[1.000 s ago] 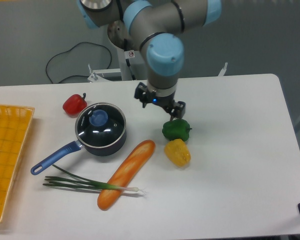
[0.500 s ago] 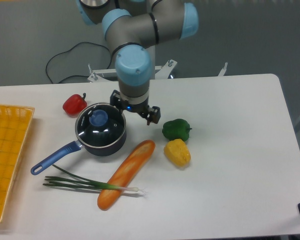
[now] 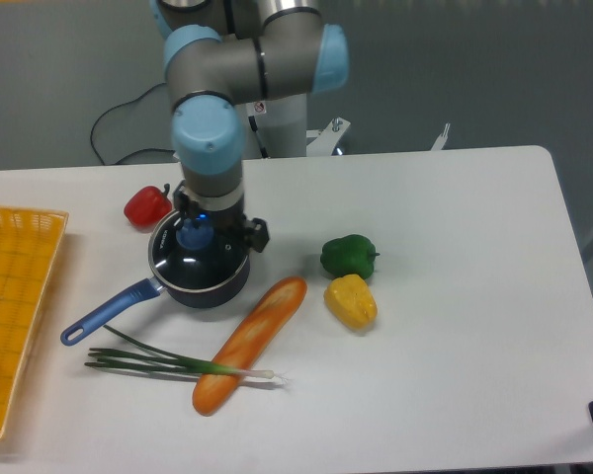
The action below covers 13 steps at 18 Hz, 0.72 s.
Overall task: Open the lid
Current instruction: 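Lower the gripper onto the blue lid knob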
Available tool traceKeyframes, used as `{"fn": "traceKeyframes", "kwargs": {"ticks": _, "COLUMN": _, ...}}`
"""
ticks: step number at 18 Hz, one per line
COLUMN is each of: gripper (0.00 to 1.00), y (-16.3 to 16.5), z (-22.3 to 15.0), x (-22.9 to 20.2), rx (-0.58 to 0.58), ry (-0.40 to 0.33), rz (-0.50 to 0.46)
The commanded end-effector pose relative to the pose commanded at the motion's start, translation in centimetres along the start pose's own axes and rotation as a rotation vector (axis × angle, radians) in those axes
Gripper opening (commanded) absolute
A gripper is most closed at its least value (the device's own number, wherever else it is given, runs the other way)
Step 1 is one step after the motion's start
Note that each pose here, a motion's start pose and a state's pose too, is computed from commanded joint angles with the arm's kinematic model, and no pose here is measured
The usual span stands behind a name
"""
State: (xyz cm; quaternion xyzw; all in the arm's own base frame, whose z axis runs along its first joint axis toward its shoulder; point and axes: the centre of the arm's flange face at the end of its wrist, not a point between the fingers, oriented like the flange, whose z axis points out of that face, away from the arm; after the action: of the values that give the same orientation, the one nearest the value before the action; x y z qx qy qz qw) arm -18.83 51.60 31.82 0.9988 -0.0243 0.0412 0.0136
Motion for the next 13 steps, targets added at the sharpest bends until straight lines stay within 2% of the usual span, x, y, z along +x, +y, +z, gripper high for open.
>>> {"fn": "traceKeyframes", "kwargs": {"ticks": 8, "gripper": 1.0, "y": -1.3, "z": 0.5, "x": 2.7, "rx": 0.007, "ry": -0.014, "rz": 0.067}}
{"fn": "traceKeyframes", "kwargs": {"ticks": 13, "gripper": 1.0, "y": -1.2, "z": 1.6, "x": 3.5, "rx": -0.035, "ry": -0.036, "rz": 0.089}}
